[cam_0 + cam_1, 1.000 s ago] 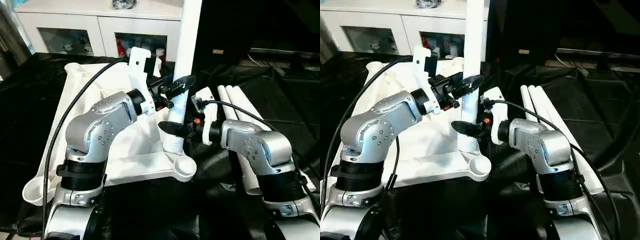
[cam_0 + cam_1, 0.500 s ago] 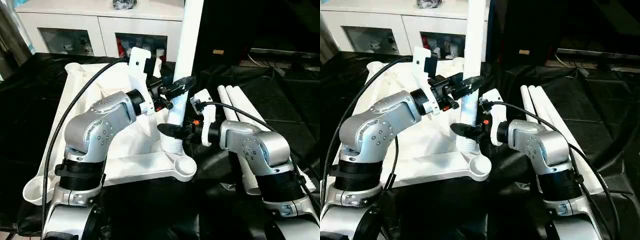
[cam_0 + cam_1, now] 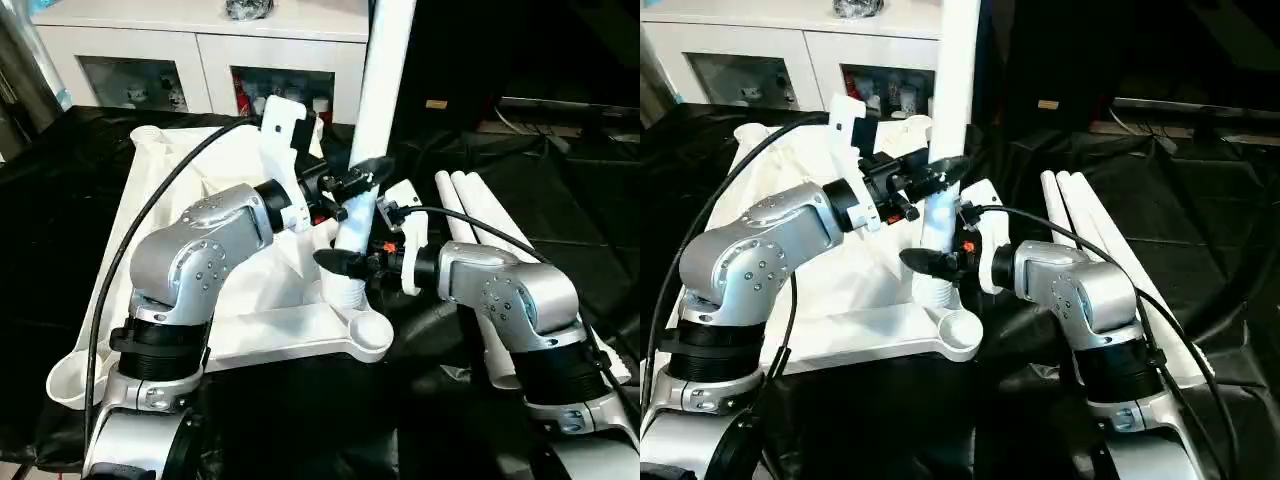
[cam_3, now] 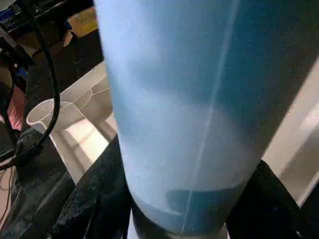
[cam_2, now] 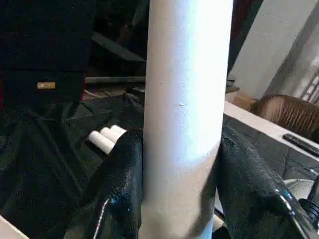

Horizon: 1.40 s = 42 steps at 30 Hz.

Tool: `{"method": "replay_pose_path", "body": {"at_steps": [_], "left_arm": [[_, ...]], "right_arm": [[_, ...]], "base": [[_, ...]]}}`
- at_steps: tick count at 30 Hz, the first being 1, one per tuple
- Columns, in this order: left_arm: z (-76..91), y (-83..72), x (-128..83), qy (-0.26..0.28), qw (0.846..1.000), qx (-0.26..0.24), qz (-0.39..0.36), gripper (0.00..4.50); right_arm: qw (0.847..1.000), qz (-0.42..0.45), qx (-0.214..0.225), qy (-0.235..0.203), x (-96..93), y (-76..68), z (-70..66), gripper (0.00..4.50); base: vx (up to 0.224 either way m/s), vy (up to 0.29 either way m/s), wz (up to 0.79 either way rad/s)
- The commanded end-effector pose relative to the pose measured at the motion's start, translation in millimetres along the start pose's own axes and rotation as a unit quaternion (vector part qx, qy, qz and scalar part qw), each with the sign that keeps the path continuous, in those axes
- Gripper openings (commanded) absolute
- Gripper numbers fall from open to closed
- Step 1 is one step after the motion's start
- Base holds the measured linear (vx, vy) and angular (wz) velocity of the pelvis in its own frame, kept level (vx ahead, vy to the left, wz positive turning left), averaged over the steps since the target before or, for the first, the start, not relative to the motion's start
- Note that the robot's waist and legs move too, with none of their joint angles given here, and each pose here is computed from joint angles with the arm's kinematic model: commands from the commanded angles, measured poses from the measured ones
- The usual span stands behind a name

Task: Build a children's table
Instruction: Insert table leg to table base

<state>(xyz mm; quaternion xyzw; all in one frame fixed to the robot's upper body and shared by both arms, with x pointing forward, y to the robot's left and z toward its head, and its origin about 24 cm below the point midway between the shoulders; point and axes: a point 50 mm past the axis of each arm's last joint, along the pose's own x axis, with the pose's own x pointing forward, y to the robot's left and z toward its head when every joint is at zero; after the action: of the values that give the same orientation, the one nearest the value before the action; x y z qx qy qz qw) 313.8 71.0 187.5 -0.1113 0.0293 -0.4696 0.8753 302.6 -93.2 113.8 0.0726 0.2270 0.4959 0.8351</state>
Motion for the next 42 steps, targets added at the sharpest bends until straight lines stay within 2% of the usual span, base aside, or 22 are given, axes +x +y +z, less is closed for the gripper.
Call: {"method": "replay_pose_path", "body": {"at_steps": [1, 4, 5, 7, 8, 11, 14, 19, 20, 21, 23, 24, 25, 28, 30, 33, 37, 40, 42], "left_arm": [[10.3, -3.8, 2.7, -0.014, 1.000, 0.020, -0.018, 1.83], [9.3, -3.2, 3.7, -0.009, 0.999, 0.036, -0.012, 1.82], [8.8, -2.7, 4.1, -0.008, 0.999, 0.037, -0.009, 2.38], [10.7, -0.7, 4.1, -0.025, 0.999, 0.022, -0.003, 2.52], [14.1, 0.7, 3.4, -0.041, 0.999, 0.035, 0.002, 2.52], [25.7, 7.1, 0.4, -0.093, 0.994, 0.054, 0.025, 2.92], [37.5, 12.9, -6.5, -0.137, 0.989, 0.040, 0.029, 2.95], [40.2, 19.3, -18.8, -0.143, 0.988, 0.053, 0.017, 2.95], [32.8, 18.2, -24.8, -0.117, 0.991, 0.064, -0.018, 2.95], [19.8, 17.1, -30.2, -0.068, 0.992, 0.092, -0.046, 2.95], [7.9, 16.1, -35.0, -0.023, 0.991, 0.113, -0.069, 2.95], [-7.6, 14.3, -41.1, 0.033, 0.987, 0.124, -0.098, 2.95], [-17.5, 13.0, -45.3, 0.069, 0.983, 0.127, -0.115, 2.95], [-39.1, 9.4, -53.4, 0.136, 0.971, 0.127, -0.151, 2.95], [-62.9, 5.6, -59.2, 0.200, 0.956, 0.121, -0.175, 2.95], [-83.6, 5.7, -62.9, 0.249, 0.944, 0.120, -0.178, 2.95], [-103.2, 7.8, -67.2, 0.300, 0.932, 0.113, -0.168, 2.95], [-112.5, 9.7, -71.9, 0.333, 0.923, 0.109, -0.159, 2.95], [-115.5, 10.6, -73.7, 0.347, 0.919, 0.108, -0.152, 2.66]], "right_arm": [[1.000, 0.005, 0.002, 0.009, -0.6, 0.7, -0.5, 1.93], [1.000, 0.000, 0.002, 0.008, -0.6, -0.3, -0.9, 1.92], [1.000, -0.002, 0.003, 0.007, -0.6, -0.7, -0.7, 1.91], [1.000, -0.008, 0.002, -0.001, -0.3, -1.5, 0.1, 1.91], [1.000, -0.011, 0.000, -0.006, -0.5, -1.8, 0.3, 1.91], [1.000, -0.019, 0.001, -0.020, -2.1, -3.3, 2.1, 1.91], [0.999, -0.025, -0.002, -0.029, -5.6, -5.2, 3.6, 1.91], [0.998, -0.040, -0.008, -0.039, -11.6, -9.2, 4.9, 1.91], [0.998, -0.047, -0.011, -0.044, -15.1, -10.9, 5.4, 1.91], [0.997, -0.056, -0.016, -0.045, -19.0, -12.6, 4.7, 1.91], [0.997, -0.063, -0.019, -0.044, -22.1, -14.0, 4.0, 1.91], [0.997, -0.067, -0.024, -0.043, -25.7, -14.4, 3.1, 1.91], [0.996, -0.069, -0.026, -0.042, -27.8, -14.5, 2.6, 1.91], [0.996, -0.069, -0.030, -0.040, -32.8, -13.8, 2.1, 1.91], [0.996, -0.068, -0.036, -0.036, -37.6, -12.1, 1.0, 1.91], [0.996, -0.066, -0.041, -0.031, -40.1, -9.1, -0.8, 1.91], [0.997, -0.066, -0.040, -0.029, -40.6, -5.9, -3.8, 1.91], [0.997, -0.065, -0.039, -0.024, -39.9, -3.4, -6.9, 1.91], [0.997, -0.065, -0.038, -0.022, -39.5, -2.4, -8.9, 1.91]], "base": [[0.000, 0.000, 0.00], [0.000, 0.000, 0.00], [0.000, 0.000, 0.00], [0.000, 0.000, 0.00], [0.000, 0.000, 0.00], [0.000, 0.000, 0.00], [0.000, 0.000, 0.00], [0.000, 0.000, 0.00], [0.000, 0.000, 0.00], [0.000, 0.000, 0.00], [0.000, 0.000, 0.00], [0.000, 0.000, 0.00], [0.000, 0.000, 0.00], [0.000, 0.000, 0.00], [0.000, 0.000, 0.00], [0.000, 0.000, 0.00], [0.000, 0.000, 0.00], [0.000, 0.000, 0.00], [0.000, 0.000, 0.00]]}}
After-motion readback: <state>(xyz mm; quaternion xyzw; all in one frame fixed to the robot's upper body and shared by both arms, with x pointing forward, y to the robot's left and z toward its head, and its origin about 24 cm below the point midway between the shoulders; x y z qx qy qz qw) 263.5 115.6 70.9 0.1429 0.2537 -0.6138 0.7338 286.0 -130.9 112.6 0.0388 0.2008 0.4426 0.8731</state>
